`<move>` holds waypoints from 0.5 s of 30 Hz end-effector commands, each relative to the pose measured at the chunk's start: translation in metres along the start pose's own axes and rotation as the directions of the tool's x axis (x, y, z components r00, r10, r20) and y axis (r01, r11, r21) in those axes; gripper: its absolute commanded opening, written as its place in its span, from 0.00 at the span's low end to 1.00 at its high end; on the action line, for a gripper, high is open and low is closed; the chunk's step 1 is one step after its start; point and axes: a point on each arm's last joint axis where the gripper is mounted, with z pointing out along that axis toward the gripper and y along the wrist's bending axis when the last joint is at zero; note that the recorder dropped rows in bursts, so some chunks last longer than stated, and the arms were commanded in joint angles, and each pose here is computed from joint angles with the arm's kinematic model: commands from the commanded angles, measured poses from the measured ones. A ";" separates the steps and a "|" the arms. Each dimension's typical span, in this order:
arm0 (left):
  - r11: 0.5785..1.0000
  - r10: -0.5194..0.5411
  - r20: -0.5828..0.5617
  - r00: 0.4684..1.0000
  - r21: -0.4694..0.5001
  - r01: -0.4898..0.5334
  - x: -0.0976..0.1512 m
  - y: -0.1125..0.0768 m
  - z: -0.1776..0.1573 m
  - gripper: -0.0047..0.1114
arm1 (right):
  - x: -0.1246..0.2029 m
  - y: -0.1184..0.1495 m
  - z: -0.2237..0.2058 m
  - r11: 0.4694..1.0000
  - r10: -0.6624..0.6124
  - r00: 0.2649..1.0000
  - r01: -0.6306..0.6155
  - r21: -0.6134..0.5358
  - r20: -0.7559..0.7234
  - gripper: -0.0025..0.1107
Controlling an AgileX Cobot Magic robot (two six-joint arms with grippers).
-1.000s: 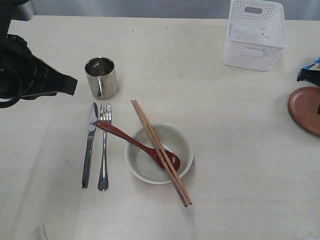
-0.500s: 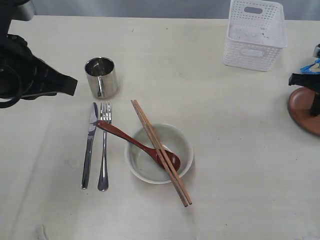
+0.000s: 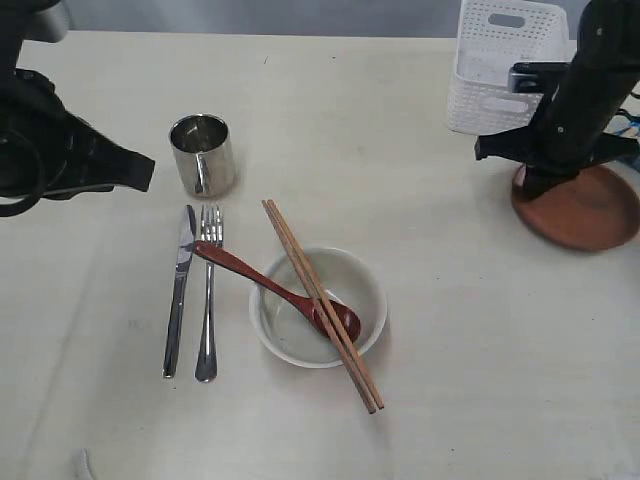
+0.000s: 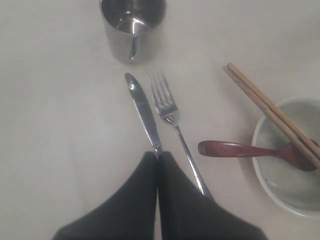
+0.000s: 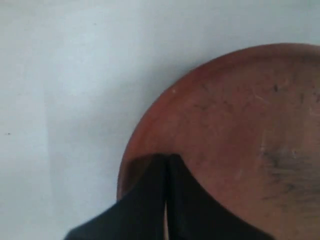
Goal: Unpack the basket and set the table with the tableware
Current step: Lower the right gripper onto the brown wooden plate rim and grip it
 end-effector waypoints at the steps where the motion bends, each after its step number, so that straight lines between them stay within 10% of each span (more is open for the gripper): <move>1: 1.000 0.000 0.006 1.000 0.006 0.000 0.001 0.000 -0.001 0.04 | 0.006 0.030 0.016 0.994 -0.015 0.999 0.010 -0.110 -0.047 0.02; 15: 1.000 0.000 0.006 1.000 0.006 0.000 0.001 0.000 -0.001 0.04 | -0.013 0.127 -0.025 0.947 -0.204 0.973 0.225 -0.228 0.112 0.02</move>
